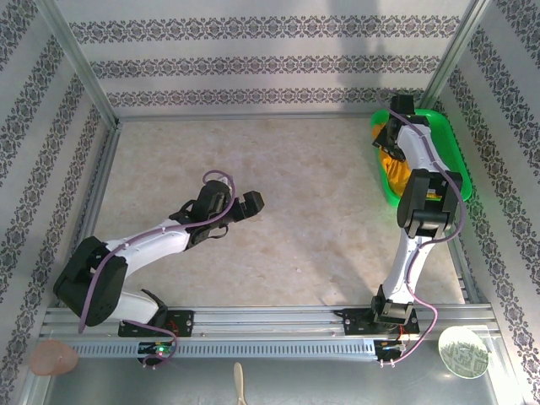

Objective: Fold the inside-out t-shirt

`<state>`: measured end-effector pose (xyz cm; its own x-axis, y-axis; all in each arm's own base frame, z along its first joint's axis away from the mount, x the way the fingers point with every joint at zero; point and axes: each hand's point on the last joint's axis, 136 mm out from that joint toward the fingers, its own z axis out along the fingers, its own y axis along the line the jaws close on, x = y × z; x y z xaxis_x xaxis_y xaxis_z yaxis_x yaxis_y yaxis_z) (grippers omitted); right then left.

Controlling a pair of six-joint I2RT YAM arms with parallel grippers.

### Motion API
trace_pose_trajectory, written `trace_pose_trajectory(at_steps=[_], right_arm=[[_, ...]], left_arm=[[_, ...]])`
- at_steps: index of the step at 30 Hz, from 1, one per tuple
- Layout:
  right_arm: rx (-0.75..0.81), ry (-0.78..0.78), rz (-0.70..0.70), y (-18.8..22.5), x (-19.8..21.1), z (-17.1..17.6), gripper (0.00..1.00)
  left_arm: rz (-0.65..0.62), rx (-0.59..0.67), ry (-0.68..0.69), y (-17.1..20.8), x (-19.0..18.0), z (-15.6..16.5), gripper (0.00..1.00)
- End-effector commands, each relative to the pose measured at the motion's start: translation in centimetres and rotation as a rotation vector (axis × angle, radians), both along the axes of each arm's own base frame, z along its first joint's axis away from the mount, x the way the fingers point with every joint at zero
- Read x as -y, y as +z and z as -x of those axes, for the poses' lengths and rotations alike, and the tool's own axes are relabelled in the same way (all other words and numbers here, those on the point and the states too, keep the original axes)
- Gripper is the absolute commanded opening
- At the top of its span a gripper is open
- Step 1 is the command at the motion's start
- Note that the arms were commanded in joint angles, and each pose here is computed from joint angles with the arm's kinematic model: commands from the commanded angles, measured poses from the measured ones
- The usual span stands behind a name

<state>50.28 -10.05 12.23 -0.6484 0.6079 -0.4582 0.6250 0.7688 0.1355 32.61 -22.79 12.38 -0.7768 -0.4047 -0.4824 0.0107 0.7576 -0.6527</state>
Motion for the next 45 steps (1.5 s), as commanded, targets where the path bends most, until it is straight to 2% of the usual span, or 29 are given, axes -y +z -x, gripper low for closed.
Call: trace_pose_trajectory(at_steps=[1,5,7,11,14,17,20,23,27,32,33,34,35,37,39,45], right_arm=[[0.092,0.028,-0.110,3.7,-1.2,-0.7,0.02],[0.280,0.083,-0.102,10.7,-2.5,-0.3,0.00],[0.440,0.131,-0.097,16.0,-4.0,0.2,0.00],[0.714,0.256,-0.105,26.0,-8.4,3.1,0.00],[0.845,0.382,-0.158,32.2,-12.4,5.9,0.00],[0.942,0.492,-0.228,36.9,-16.1,8.8,0.00],[0.980,0.588,-0.280,39.1,-19.3,10.7,0.00],[0.976,0.649,-0.325,39.0,-21.7,11.7,0.00],[0.932,0.686,-0.369,36.1,-24.5,11.8,0.00],[0.819,0.711,-0.417,28.3,-28.8,10.2,0.00],[0.790,0.722,-0.414,26.6,-29.7,9.8,0.15],[0.752,0.749,-0.405,24.7,-30.9,9.2,0.39],[0.699,0.792,-0.395,22.8,-32.1,8.8,0.55],[0.619,0.838,-0.377,20.4,-33.4,8.4,0.62],[0.596,0.835,-0.365,19.2,-33.3,8.4,0.63],[0.572,0.768,-0.272,18.4,-29.7,9.7,0.66]], left_arm=[[-0.002,0.044,-0.030,2.7,0.3,0.4,0.99],[-0.022,0.077,-0.017,4.3,-0.3,0.4,0.99],[-0.031,0.089,-0.008,4.9,-0.5,0.3,0.99],[-0.035,0.110,0.018,5.9,-1.0,0.2,0.99],[-0.040,0.130,0.041,6.9,-1.6,0.3,0.99],[-0.060,0.147,0.075,7.7,-2.7,0.5,0.99],[-0.076,0.162,0.125,8.3,-3.9,0.7,1.00],[-0.076,0.183,0.158,8.8,-4.8,0.9,0.99],[-0.081,0.204,0.165,9.4,-5.4,1.3,0.99],[-0.094,0.203,0.161,9.2,-5.5,1.2,0.99],[-0.096,0.200,0.155,9.0,-5.3,1.1,0.99],[-0.094,0.197,0.150,8.9,-5.1,0.9,0.99],[-0.094,0.190,0.139,8.7,-4.8,0.8,0.99],[-0.097,0.176,0.119,8.4,-4.3,0.6,0.99],[-0.108,0.163,0.093,8.1,-3.8,0.4,0.99],[-0.131,0.125,-0.017,7.0,-1.7,0.0,1.00]])
